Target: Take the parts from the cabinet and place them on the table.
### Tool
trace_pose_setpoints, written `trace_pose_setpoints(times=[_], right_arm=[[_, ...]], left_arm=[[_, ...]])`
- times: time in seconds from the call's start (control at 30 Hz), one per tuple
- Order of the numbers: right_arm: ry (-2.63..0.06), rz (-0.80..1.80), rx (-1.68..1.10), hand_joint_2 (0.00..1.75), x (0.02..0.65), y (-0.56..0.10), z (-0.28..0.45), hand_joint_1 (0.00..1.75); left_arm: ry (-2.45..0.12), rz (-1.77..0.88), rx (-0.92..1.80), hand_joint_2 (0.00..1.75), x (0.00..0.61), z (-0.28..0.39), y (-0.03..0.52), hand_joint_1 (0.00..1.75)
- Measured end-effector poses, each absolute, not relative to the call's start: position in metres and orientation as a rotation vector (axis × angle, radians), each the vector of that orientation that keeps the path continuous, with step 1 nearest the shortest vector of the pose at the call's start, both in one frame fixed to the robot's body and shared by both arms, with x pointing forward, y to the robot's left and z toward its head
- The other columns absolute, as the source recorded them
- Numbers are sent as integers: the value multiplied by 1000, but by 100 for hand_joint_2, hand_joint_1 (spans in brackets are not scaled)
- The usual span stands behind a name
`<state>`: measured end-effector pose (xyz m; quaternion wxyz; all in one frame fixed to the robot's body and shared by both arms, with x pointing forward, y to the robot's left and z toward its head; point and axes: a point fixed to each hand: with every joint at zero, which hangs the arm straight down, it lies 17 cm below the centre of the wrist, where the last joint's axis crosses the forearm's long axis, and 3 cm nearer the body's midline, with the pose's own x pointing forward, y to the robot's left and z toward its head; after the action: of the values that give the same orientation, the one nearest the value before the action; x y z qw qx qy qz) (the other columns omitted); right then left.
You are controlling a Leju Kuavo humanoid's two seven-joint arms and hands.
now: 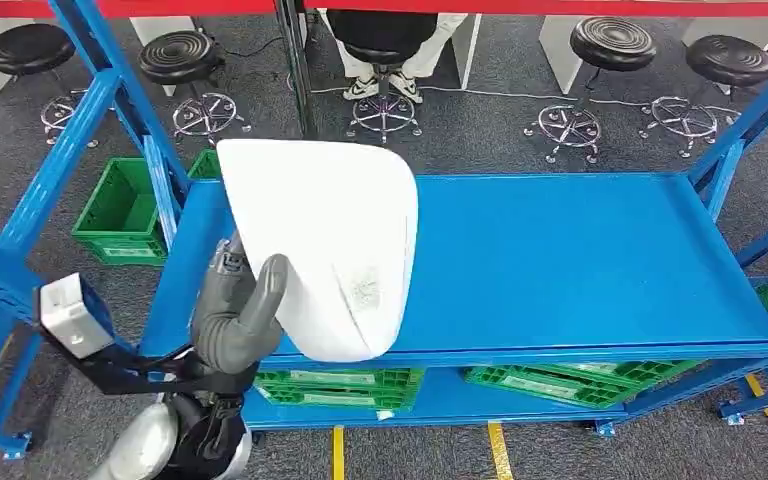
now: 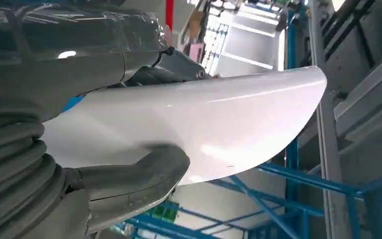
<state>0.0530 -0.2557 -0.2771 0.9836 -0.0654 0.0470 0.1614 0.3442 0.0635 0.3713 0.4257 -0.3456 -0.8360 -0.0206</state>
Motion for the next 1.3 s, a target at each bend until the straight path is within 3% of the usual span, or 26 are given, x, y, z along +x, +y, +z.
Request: trace_pose_setpoints(times=[1.3], right_arm=[[90,332,-131,175,55,-253,-277,0]], left_arm=[[-2131,-98,-757,175,340,377,74,175]])
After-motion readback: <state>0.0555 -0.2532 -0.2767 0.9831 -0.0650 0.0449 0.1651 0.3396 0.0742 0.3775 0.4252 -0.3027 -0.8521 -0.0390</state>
